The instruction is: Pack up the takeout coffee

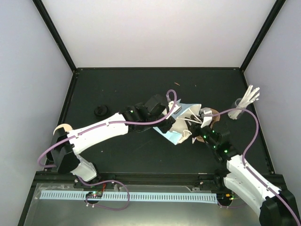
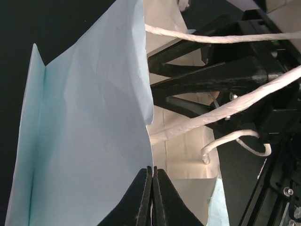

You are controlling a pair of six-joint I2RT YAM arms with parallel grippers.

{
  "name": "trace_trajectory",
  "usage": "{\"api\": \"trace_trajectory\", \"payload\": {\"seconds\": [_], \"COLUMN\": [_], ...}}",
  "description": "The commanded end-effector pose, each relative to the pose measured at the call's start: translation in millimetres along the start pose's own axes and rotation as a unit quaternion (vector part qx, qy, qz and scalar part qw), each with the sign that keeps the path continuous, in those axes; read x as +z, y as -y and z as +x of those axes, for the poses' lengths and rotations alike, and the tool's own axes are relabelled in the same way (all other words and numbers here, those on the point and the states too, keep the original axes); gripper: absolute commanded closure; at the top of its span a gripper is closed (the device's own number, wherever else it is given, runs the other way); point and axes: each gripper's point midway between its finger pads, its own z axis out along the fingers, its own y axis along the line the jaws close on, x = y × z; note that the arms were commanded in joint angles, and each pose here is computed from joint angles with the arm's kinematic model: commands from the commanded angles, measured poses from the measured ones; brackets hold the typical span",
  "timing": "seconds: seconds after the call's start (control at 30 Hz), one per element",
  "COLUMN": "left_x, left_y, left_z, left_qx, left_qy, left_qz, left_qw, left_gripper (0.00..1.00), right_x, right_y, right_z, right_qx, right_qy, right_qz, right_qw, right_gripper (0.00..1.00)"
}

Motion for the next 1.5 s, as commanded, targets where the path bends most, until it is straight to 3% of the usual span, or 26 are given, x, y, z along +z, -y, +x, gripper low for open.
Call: {"api": "trace_trajectory", "payload": {"seconds": [0.0,0.17,0.37,0.63,1.13,1.23,1.37,1.43,1.47], "left_x": [-19.2,-8.6,-7.1,2.3,10.0,10.1,10.0,9.3,8.8], "left_y": [12.1,6.4,-1.3,7.7,13.7,21.1,25.2,26.1,25.9], "left_z": [-38.5,-32.3,-30.7,-22.2,-11.0,-9.9,-7.8,-6.4,-5.2], "left_qx": [-0.01,-0.021,-0.031,-0.036,-0.043,-0.039,-0.035,-0.034,-0.034], "left_qy": [0.062,0.05,0.054,0.047,0.034,0.032,0.032,0.03,0.028], "left_qz": [0.027,0.014,-0.006,0.026,0.048,0.065,0.072,0.074,0.073], "left_qw": [0.998,0.998,0.998,0.998,0.997,0.997,0.996,0.996,0.996], "left_gripper": [0.98,0.98,0.98,0.98,0.98,0.98,0.98,0.92,0.83], "right_x": [5.0,3.4,-10.6,-9.5,-14.4,-5.4,4.1,3.8,2.6], "right_y": [-14.9,-4.2,-15.7,-29.5,-22.4,-21.6,-19.9,-19.7,-19.0], "right_z": [-18.7,-15.4,-21.9,-35.7,-67.6,-61.7,-49.2,-46.3,-45.2], "right_qx": [0.081,0.197,0.245,0.374,0.418,0.425,0.431,0.428,0.425], "right_qy": [-0.013,-0.077,-0.136,-0.088,-0.034,-0.055,-0.093,-0.099,-0.099], "right_qz": [-0.028,0.034,0.047,0.002,0.025,0.033,0.05,0.052,0.053], "right_qw": [0.996,0.977,0.959,0.923,0.908,0.903,0.896,0.897,0.898], "right_gripper": [0.56,0.48,0.39,0.42,0.41,0.42,0.55,0.64,0.68]}}
